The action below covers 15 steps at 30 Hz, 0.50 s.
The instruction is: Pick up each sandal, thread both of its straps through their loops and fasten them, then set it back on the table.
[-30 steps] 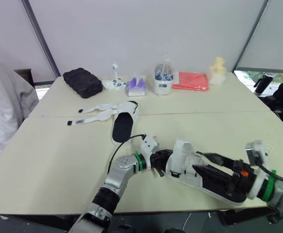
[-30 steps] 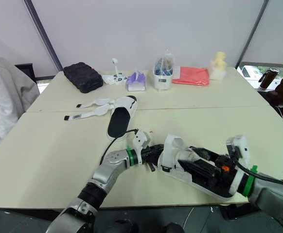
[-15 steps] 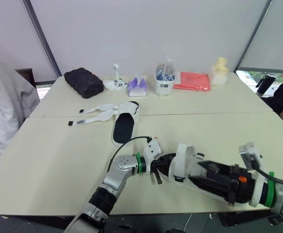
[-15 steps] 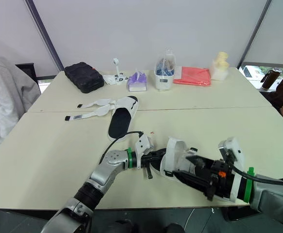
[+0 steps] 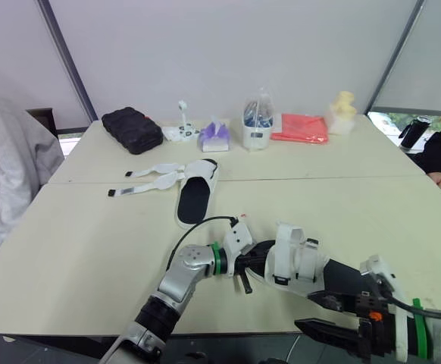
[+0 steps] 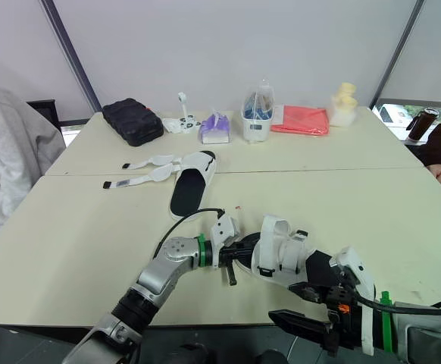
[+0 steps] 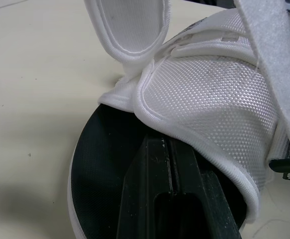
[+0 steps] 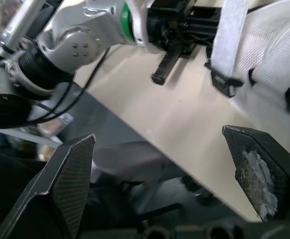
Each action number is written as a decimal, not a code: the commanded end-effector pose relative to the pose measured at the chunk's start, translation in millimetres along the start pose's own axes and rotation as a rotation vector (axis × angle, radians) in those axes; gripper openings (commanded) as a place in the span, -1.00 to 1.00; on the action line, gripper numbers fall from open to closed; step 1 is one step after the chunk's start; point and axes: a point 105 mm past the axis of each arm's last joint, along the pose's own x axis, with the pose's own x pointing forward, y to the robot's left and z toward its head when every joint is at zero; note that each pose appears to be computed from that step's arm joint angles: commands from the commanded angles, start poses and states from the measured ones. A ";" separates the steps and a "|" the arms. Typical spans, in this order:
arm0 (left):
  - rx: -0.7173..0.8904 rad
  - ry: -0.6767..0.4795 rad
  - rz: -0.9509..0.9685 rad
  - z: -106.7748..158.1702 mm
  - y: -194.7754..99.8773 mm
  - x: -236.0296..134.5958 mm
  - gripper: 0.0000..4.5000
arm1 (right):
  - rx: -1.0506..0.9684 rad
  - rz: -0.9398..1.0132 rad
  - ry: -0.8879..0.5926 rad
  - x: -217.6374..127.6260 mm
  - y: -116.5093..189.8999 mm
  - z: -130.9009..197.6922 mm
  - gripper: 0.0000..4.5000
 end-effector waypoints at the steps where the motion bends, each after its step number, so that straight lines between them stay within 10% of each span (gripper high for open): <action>1: -0.070 0.108 -0.048 -30.9 -15.8 3.5 -1.00 | -0.034 0.014 -0.007 7.5 -3.1 -2.0 0.97; 15: -0.087 0.121 -0.063 -31.2 -19.0 -0.5 -1.00 | -0.047 0.012 -0.078 24.4 -14.5 4.0 0.97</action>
